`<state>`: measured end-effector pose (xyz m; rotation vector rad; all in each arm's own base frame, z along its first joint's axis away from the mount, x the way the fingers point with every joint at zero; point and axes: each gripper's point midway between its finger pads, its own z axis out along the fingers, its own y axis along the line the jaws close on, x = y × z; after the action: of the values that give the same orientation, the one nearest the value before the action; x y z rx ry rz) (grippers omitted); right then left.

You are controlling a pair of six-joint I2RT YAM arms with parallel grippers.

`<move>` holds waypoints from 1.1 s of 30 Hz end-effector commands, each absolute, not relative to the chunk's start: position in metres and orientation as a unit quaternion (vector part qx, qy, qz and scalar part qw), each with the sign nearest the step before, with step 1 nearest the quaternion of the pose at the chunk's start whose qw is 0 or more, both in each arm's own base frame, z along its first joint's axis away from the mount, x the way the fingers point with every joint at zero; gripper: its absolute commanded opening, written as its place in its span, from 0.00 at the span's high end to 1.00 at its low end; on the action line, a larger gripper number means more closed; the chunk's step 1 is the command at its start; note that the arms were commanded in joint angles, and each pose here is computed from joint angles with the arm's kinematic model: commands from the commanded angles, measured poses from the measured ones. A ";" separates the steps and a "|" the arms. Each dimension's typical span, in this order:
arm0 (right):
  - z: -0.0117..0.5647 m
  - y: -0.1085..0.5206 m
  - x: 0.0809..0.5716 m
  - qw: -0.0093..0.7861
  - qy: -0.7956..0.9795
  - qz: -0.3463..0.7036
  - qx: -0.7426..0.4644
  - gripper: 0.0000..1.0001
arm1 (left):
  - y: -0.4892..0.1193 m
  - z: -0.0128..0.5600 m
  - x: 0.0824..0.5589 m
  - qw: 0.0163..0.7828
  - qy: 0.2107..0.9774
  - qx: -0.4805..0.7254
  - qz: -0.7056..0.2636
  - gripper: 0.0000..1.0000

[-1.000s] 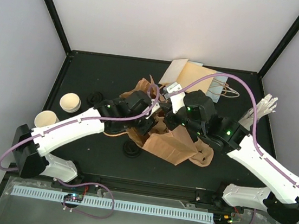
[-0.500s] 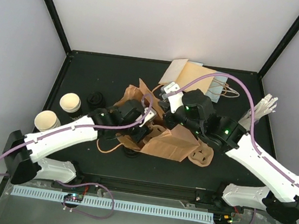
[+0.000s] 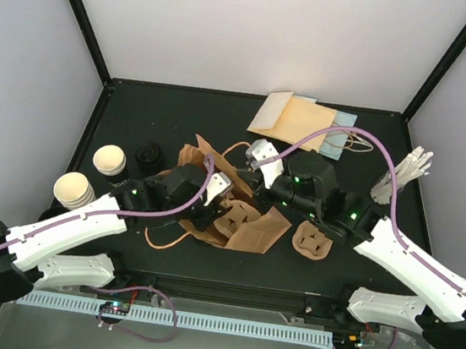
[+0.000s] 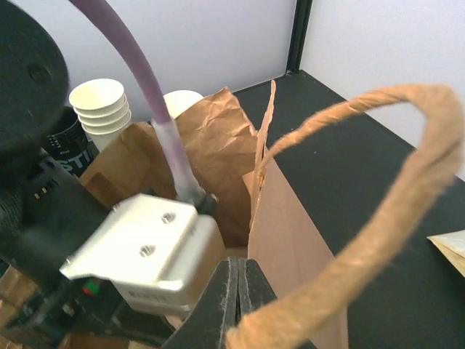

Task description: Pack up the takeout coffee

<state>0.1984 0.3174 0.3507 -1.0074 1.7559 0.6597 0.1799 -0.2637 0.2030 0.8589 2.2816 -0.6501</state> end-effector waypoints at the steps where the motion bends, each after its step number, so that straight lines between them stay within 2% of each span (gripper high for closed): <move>1: 0.363 0.313 0.193 0.515 0.697 0.285 -0.410 0.99 | -0.255 0.204 0.173 0.306 0.864 0.321 -0.241 0.83; 13: 0.346 0.306 0.181 0.498 0.697 0.290 -0.427 0.97 | -0.266 0.189 0.164 0.283 0.862 0.338 -0.250 0.83; 15: 0.344 0.303 0.185 0.496 0.707 0.281 -0.419 0.89 | -0.268 0.189 0.165 0.282 0.862 0.339 -0.250 0.83; 19: 0.349 0.293 0.191 0.495 0.731 0.272 -0.382 0.80 | -0.268 0.184 0.164 0.279 0.863 0.338 -0.250 0.83; 22: 0.360 0.287 0.187 0.493 0.737 0.286 -0.364 0.69 | -0.267 0.182 0.163 0.278 0.865 0.337 -0.248 0.83; 27: 0.366 0.274 0.175 0.484 0.742 0.306 -0.348 0.57 | -0.265 0.180 0.163 0.278 0.866 0.334 -0.246 0.83; 29: 0.366 0.266 0.170 0.485 0.741 0.312 -0.344 0.48 | -0.265 0.180 0.164 0.278 0.867 0.333 -0.245 0.83; 33: 0.361 0.247 0.168 0.496 0.748 0.305 -0.319 0.44 | -0.265 0.180 0.164 0.280 0.868 0.330 -0.243 0.83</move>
<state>0.1697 0.2655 0.3669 -0.8454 1.7801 0.7538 0.1660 -0.2625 0.1795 0.8909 2.3322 -0.6429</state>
